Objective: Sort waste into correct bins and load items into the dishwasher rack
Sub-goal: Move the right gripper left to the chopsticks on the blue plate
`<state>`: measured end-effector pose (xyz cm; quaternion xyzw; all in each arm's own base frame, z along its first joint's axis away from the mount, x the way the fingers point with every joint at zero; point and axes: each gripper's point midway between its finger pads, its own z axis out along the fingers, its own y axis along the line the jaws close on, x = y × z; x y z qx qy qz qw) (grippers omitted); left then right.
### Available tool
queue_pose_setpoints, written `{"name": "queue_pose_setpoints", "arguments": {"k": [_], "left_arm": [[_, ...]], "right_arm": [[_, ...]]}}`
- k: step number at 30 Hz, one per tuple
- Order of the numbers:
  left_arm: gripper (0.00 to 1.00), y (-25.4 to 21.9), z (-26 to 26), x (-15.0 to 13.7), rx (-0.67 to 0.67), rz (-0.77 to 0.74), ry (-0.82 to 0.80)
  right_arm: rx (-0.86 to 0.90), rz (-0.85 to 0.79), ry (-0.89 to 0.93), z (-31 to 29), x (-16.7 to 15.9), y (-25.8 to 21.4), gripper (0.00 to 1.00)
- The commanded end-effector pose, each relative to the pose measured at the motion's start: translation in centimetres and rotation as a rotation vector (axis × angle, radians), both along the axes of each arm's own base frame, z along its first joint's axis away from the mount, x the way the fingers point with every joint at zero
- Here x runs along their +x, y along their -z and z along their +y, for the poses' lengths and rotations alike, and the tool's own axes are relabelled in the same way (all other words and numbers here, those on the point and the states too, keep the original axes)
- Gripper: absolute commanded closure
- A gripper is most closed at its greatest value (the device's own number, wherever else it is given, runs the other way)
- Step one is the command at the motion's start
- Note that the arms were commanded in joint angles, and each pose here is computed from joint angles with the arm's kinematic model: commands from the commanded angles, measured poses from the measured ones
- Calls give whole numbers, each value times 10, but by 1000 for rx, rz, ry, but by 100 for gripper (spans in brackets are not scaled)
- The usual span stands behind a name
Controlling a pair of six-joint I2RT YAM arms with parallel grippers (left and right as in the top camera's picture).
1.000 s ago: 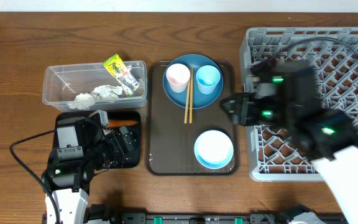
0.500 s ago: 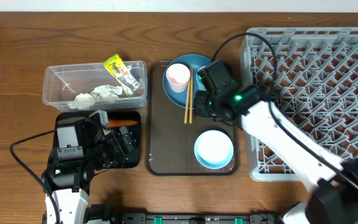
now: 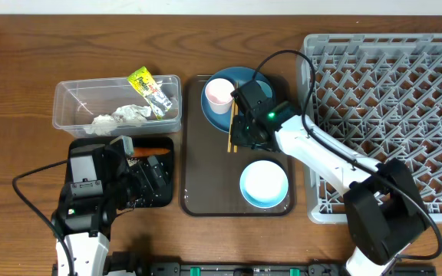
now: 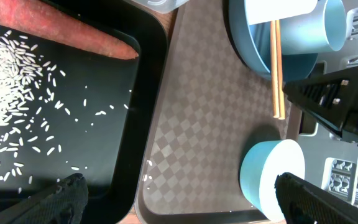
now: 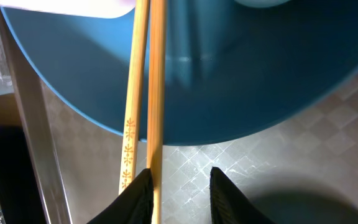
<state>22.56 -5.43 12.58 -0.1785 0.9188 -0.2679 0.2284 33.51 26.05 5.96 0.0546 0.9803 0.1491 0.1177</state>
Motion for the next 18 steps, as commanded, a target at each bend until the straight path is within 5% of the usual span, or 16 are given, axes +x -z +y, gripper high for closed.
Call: {"name": "queue_pose_setpoints", "arguments": {"k": [1, 18], "left_arm": [[2, -5, 3, 3, 15, -19, -3], [2, -5, 3, 3, 15, -19, -3]], "right_arm": [[11, 3, -1, 7, -2, 0, 74], [-2, 14, -27, 13, -12, 1, 78]]}}
